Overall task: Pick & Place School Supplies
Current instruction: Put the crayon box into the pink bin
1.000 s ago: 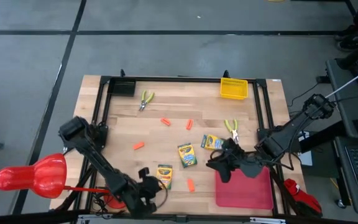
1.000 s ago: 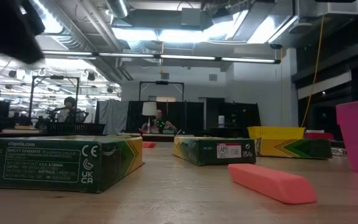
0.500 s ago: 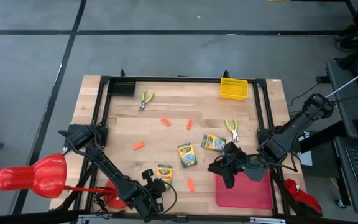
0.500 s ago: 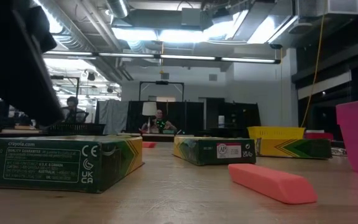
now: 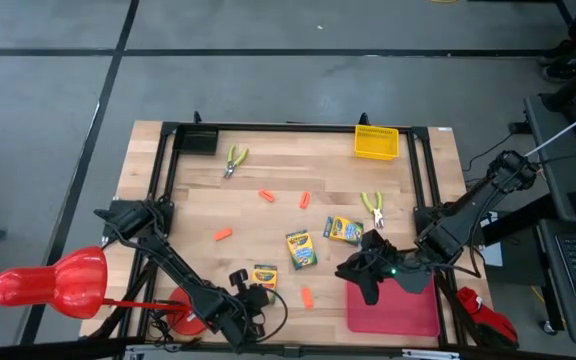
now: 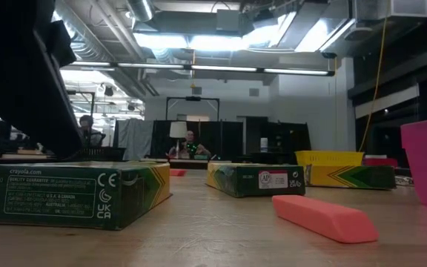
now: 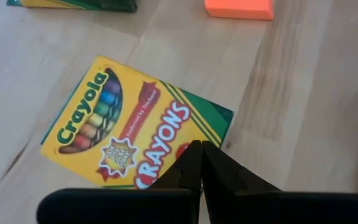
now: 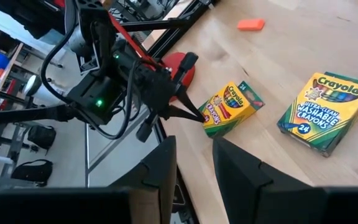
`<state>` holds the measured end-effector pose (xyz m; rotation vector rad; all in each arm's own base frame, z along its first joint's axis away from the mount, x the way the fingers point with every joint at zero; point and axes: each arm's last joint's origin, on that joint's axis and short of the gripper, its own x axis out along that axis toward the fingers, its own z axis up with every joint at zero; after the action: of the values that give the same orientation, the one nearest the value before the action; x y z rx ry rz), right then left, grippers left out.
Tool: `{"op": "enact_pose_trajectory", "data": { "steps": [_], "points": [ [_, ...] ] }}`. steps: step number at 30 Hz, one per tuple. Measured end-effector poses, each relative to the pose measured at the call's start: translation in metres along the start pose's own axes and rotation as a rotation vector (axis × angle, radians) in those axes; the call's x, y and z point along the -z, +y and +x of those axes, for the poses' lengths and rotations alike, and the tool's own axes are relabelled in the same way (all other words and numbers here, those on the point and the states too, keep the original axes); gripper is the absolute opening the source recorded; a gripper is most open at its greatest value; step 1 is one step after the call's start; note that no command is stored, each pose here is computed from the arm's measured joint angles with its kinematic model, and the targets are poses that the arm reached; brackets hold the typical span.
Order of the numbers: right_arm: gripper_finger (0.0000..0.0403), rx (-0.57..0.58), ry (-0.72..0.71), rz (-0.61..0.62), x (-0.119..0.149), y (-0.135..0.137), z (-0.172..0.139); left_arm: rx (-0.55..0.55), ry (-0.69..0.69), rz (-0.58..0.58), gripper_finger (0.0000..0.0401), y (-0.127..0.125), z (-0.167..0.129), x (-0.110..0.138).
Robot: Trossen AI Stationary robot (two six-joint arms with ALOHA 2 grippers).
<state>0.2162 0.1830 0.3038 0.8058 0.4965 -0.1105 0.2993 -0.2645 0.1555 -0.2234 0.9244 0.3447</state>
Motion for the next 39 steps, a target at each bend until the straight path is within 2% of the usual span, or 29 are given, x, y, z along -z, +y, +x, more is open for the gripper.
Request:
{"op": "enact_pose_trajectory", "data": {
  "steps": [4, 14, 17, 19, 24, 33, 39],
  "points": [
    [0.0107, 0.000, 0.000, -0.004, 0.000, 0.000, 0.000, 0.010, 0.013, 0.005, 0.0002, -0.003, 0.003, 0.006],
    [0.0107, 0.000, 0.000, -0.004, 0.000, 0.000, 0.000, 0.055, -0.003, -0.082, 0.0002, -0.018, 0.000, 0.026],
    [0.0107, 0.000, 0.000, -0.004, 0.000, 0.000, 0.000, 0.101, 0.049, -0.087, 0.0003, -0.023, -0.002, 0.034],
    [0.0107, 0.000, 0.000, -0.005, 0.000, 0.000, 0.000, 0.086, 0.066, -0.079, 0.0003, -0.023, 0.002, 0.043],
    [0.0107, 0.000, 0.000, -0.007, 0.000, 0.000, 0.000, 0.089, 0.050, -0.152, 0.0003, -0.029, 0.001, 0.055],
    [0.0107, -0.007, -0.004, -0.002, 0.001, 0.001, -0.001, 0.082, 0.059, -0.133, 0.0003, -0.038, -0.012, 0.055],
    [0.0107, -0.065, -0.032, -0.014, 0.003, 0.009, 0.001, 0.074, 0.065, -0.161, 0.0003, -0.038, -0.015, 0.061]
  ]
}}
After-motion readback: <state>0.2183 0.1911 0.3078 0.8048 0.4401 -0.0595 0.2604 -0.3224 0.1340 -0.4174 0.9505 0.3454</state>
